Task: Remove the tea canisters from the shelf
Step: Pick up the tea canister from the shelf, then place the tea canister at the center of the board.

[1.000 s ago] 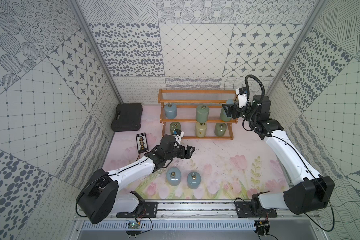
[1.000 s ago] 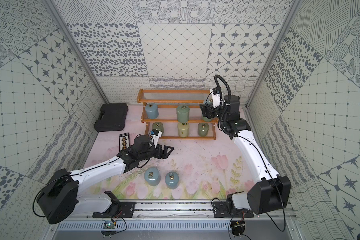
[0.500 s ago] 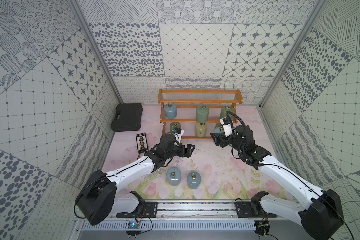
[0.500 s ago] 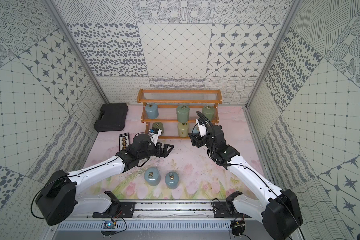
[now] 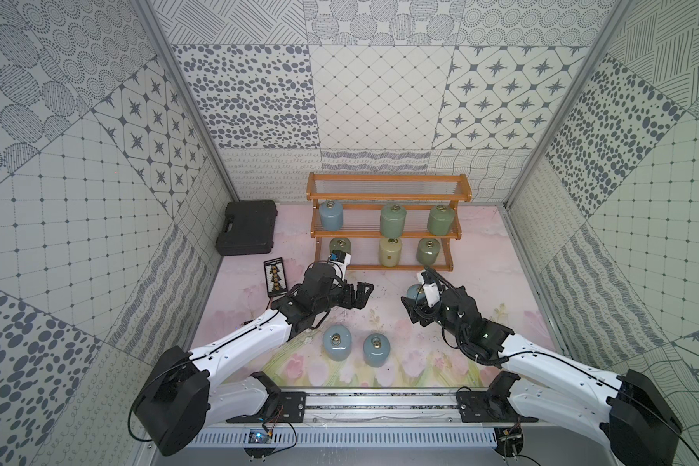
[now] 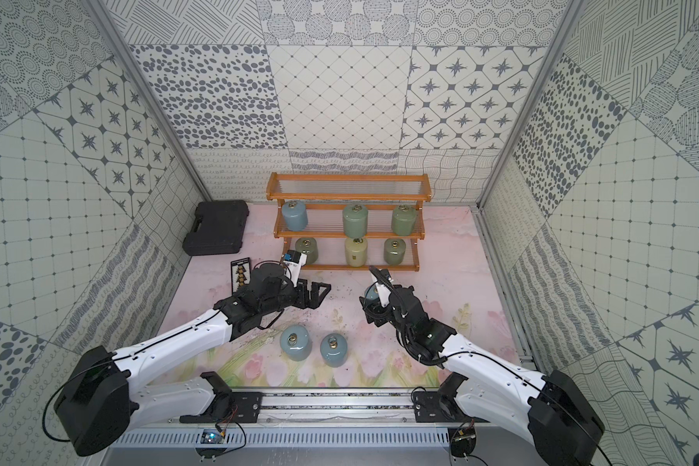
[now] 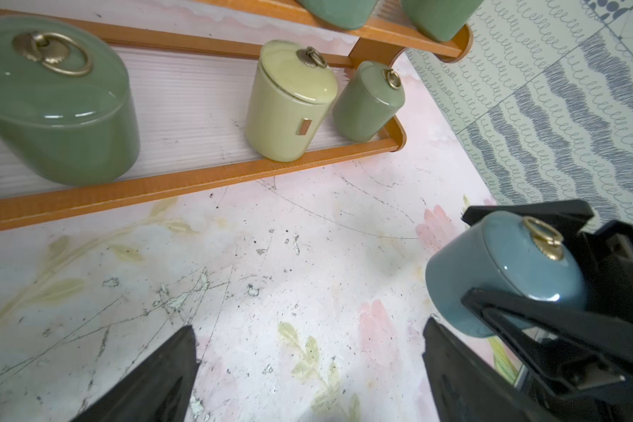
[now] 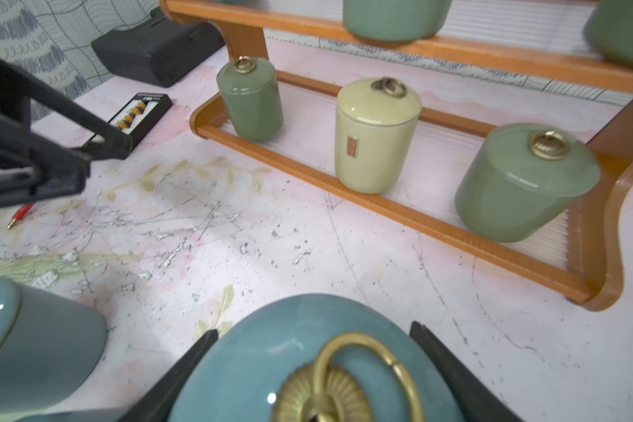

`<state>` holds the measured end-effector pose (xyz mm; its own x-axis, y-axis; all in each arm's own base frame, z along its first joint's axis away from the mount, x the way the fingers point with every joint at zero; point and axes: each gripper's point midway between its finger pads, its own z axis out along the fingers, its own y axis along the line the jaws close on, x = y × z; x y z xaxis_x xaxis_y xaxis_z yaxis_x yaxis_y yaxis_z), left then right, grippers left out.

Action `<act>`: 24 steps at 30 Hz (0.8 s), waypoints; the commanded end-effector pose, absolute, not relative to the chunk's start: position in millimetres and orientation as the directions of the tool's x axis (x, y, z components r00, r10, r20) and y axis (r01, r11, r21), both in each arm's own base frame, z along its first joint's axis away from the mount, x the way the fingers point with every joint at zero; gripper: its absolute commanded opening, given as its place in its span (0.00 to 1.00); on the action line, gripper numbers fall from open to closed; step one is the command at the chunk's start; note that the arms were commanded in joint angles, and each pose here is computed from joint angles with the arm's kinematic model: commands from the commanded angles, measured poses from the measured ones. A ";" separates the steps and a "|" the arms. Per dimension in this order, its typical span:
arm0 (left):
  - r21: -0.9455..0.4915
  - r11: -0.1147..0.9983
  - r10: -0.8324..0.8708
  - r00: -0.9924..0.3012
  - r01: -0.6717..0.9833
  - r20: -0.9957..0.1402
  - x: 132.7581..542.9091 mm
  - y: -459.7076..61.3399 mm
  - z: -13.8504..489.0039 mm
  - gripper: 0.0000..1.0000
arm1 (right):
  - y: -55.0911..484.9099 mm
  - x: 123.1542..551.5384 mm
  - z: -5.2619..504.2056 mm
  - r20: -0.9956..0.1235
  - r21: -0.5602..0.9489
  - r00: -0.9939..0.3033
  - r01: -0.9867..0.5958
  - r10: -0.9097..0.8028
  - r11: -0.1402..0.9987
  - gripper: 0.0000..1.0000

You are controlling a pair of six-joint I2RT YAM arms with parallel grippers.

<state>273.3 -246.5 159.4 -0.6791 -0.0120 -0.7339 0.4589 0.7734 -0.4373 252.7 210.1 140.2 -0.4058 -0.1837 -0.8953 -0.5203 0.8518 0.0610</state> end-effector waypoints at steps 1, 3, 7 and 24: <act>-0.429 0.819 -0.028 -0.721 0.380 -0.692 265.6 -228.0 142.7 1.00 | 218.2 254.8 183.6 -0.958 0.132 -0.286 -0.499 -0.019 0.857 0.69; -0.437 0.820 -0.037 -0.729 0.369 -0.684 262.6 -225.6 139.8 1.00 | 219.6 247.0 173.5 -0.952 0.128 -0.303 -0.504 -0.036 0.854 0.69; -0.439 0.827 -0.047 -0.735 0.351 -0.676 260.2 -221.6 135.3 1.00 | 224.1 232.7 157.9 -0.946 0.134 -0.320 -0.524 -0.048 0.841 0.69; -0.448 0.828 -0.051 -0.750 0.337 -0.659 257.6 -221.2 129.7 1.00 | 235.7 199.5 111.1 -0.931 0.107 -0.347 -0.548 -0.109 0.830 0.70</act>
